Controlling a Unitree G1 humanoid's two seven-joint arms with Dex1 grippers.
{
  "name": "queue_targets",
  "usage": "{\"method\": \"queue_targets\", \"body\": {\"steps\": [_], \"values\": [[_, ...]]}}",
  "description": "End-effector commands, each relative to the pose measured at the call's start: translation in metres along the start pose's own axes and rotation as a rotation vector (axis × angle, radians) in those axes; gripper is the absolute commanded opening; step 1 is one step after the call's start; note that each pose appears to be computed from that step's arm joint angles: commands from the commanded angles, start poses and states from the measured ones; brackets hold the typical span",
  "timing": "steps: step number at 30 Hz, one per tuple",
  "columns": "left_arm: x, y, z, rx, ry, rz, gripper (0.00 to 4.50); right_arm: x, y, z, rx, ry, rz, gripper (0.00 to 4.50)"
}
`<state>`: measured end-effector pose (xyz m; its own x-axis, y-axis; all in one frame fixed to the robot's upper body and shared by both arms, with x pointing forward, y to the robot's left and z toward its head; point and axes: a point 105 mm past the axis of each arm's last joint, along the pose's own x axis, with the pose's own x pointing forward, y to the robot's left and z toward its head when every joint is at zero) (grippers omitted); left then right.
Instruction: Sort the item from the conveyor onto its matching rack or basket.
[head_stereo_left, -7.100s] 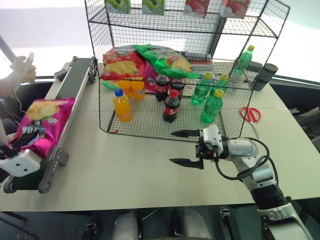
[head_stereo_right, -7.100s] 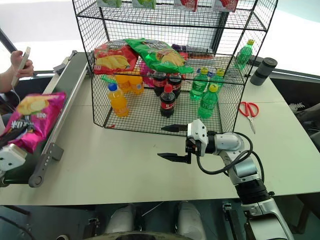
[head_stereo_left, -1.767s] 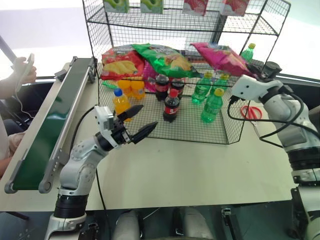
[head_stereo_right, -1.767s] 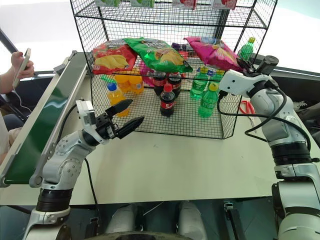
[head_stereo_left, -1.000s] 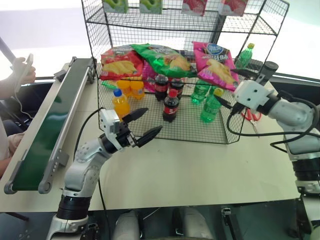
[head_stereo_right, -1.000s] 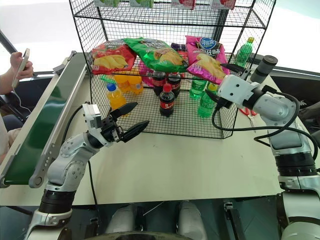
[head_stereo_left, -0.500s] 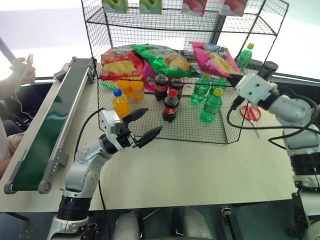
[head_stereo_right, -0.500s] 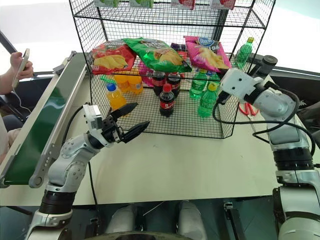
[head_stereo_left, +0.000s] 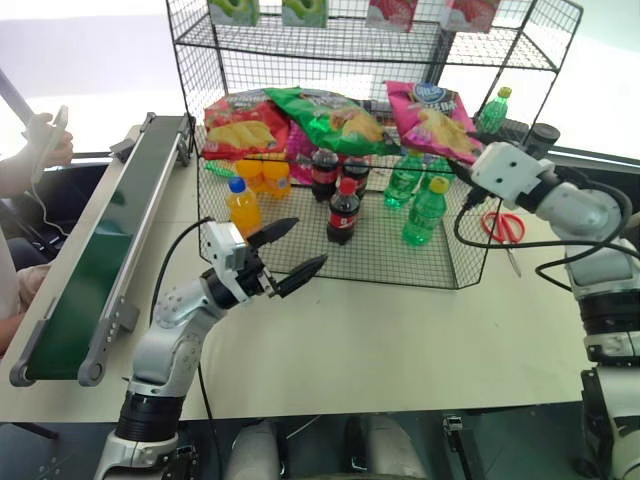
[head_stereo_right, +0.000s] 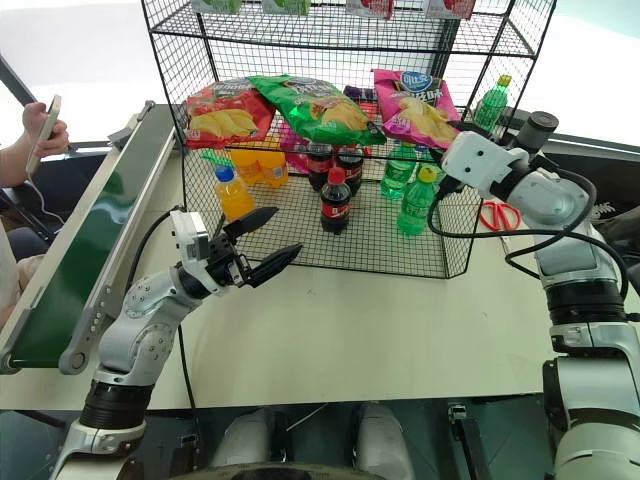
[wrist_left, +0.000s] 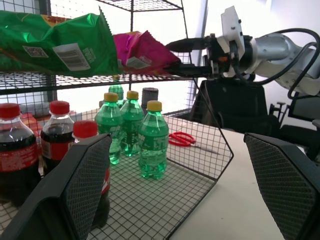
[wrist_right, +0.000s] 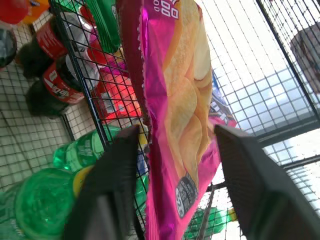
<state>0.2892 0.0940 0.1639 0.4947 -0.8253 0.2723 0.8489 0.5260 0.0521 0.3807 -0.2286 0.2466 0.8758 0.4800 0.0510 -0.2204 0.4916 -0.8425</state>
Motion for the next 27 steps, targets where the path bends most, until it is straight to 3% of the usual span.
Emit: {"method": "queue_targets", "body": {"steps": [1, 5, 8, 10, 13, 16, 19, 22, 27], "values": [[-0.002, -0.001, 0.008, 0.058, 0.008, -0.004, 4.5, -0.017, -0.017, 0.029, 0.091, -0.109, -0.008, 4.48], [-0.01, 0.009, 0.008, 0.078, 0.048, 0.02, 4.5, -0.031, -0.024, 0.044, 0.174, -0.168, -0.013, 4.48], [-0.016, 0.013, 0.008, 0.09, 0.1, 0.019, 4.5, -0.043, -0.025, 0.064, 0.373, -0.299, 0.005, 4.48], [-0.028, 0.017, 0.014, 0.08, 0.124, 0.013, 4.5, -0.057, -0.014, 0.081, 0.517, -0.396, 0.098, 4.48], [-0.049, 0.025, 0.019, 0.082, 0.191, 0.032, 4.5, -0.079, 0.024, 0.094, 0.749, -0.438, 0.32, 4.48], [-0.069, 0.037, 0.022, 0.1, 0.25, 0.075, 4.5, -0.091, 0.061, 0.089, 0.814, -0.381, 0.428, 4.48], [-0.085, 0.045, 0.019, 0.136, 0.312, 0.117, 4.5, -0.101, 0.097, 0.071, 0.74, -0.28, 0.496, 4.48], [-0.1, 0.054, 0.018, 0.171, 0.351, 0.177, 4.5, -0.108, 0.11, 0.051, 0.742, -0.216, 0.492, 4.48], [-0.121, 0.059, 0.013, 0.178, 0.412, 0.196, 4.5, -0.111, 0.114, 0.046, 0.695, -0.206, 0.5, 4.48]]}}
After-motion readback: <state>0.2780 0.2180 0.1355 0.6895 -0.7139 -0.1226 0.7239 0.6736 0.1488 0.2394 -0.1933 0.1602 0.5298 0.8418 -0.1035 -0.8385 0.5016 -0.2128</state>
